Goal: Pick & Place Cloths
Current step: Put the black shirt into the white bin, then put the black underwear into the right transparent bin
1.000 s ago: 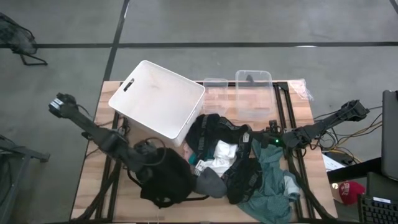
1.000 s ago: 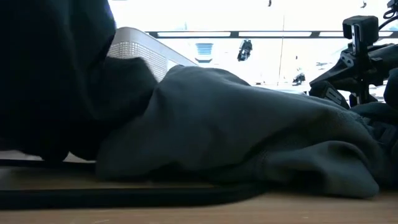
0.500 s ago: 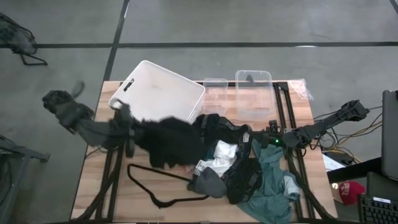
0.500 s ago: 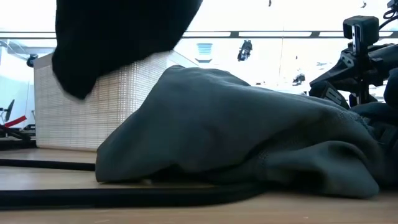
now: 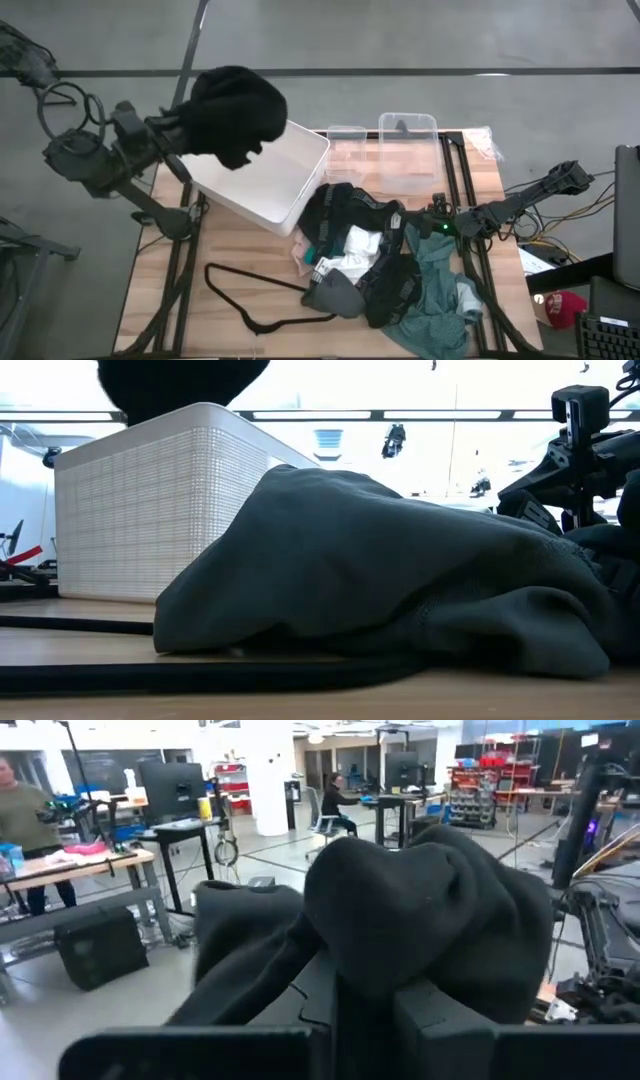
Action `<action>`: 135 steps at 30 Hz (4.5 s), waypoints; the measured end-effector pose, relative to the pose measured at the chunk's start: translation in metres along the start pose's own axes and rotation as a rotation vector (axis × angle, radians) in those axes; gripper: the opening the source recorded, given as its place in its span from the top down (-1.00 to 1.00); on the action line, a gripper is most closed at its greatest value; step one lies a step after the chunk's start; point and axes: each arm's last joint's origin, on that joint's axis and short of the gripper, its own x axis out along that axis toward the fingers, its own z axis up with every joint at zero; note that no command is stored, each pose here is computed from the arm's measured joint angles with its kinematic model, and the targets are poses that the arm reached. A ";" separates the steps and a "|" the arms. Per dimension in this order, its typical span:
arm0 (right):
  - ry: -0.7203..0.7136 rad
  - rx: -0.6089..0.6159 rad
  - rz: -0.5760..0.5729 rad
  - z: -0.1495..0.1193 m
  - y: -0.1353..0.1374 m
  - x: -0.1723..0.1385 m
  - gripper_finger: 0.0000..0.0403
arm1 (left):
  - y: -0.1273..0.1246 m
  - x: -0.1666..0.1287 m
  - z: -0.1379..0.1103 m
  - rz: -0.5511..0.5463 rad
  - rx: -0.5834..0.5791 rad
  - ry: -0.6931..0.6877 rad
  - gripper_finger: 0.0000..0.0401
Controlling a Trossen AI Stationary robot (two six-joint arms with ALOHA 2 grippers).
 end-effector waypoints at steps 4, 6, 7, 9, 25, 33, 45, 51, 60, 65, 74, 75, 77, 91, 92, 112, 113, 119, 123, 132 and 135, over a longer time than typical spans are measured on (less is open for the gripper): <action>-0.002 0.000 -0.001 0.000 0.000 0.000 0.96 | 0.000 0.002 -0.013 0.032 -0.002 0.013 0.65; -0.006 0.000 -0.003 0.000 0.000 0.000 0.96 | -0.002 0.004 -0.021 0.065 0.006 0.020 0.63; -0.012 0.000 -0.005 0.000 0.000 0.000 0.96 | -0.002 0.005 -0.025 0.084 0.010 0.025 0.63; -0.022 0.000 -0.010 0.001 0.000 0.000 0.96 | -0.002 0.008 -0.032 0.104 -0.009 0.040 0.66; -0.023 0.004 -0.010 0.001 0.000 0.000 0.96 | -0.014 0.048 -0.058 0.138 -0.054 0.170 0.73; -0.045 0.004 -0.020 0.001 -0.001 0.000 0.96 | -0.022 0.087 -0.053 -0.116 0.008 0.128 0.73; -0.046 0.038 -0.018 0.001 -0.001 0.000 0.96 | 0.011 0.102 -0.074 0.151 0.013 0.341 0.72; -0.046 0.040 -0.018 0.001 -0.001 0.000 0.96 | 0.007 0.111 -0.091 0.137 -0.034 0.504 0.62; -0.047 0.039 -0.018 0.001 -0.001 0.000 0.96 | 0.004 0.114 -0.112 0.193 -0.135 0.719 0.06; -0.055 0.115 0.004 0.002 0.002 0.000 0.96 | 0.001 0.114 -0.109 0.125 -0.177 0.719 -0.22; -0.080 0.089 0.082 0.009 0.016 -0.001 0.96 | -0.029 0.117 -0.088 -0.251 -0.288 0.560 -0.27; -0.085 0.088 0.078 0.009 0.016 -0.001 0.96 | -0.035 0.117 -0.086 -0.289 -0.287 0.536 -0.27; -0.087 0.094 0.077 0.009 0.016 -0.001 0.96 | -0.048 0.118 -0.083 -0.352 -0.281 0.496 -0.27; 0.061 0.003 0.269 0.024 0.059 -0.005 0.96 | -0.113 0.135 -0.102 -0.513 -0.189 0.504 -0.25; 0.098 -0.020 0.258 0.025 0.065 -0.005 0.96 | -0.114 0.137 -0.103 -0.511 -0.188 0.509 -0.25; 0.849 -0.236 -0.311 0.002 0.135 0.029 0.82 | -0.109 0.131 -0.096 -0.522 -0.219 0.480 -0.25; 0.856 -0.257 -0.338 -0.001 0.135 0.032 0.78 | -0.109 0.131 -0.096 -0.522 -0.219 0.480 -0.25; 0.859 -0.356 -0.444 -0.021 0.130 0.052 0.39 | -0.109 0.131 -0.096 -0.520 -0.231 0.484 -0.25; 0.845 -0.398 -0.519 -0.034 0.125 0.065 0.13 | -0.109 0.131 -0.096 -0.518 -0.242 0.486 -0.25; 0.855 -0.516 -0.589 -0.053 0.121 0.094 -0.03 | -0.109 0.131 -0.096 -0.517 -0.261 0.494 -0.25; 0.860 -0.534 -0.600 -0.056 0.121 0.102 0.10 | -0.109 0.131 -0.096 -0.515 -0.269 0.496 -0.25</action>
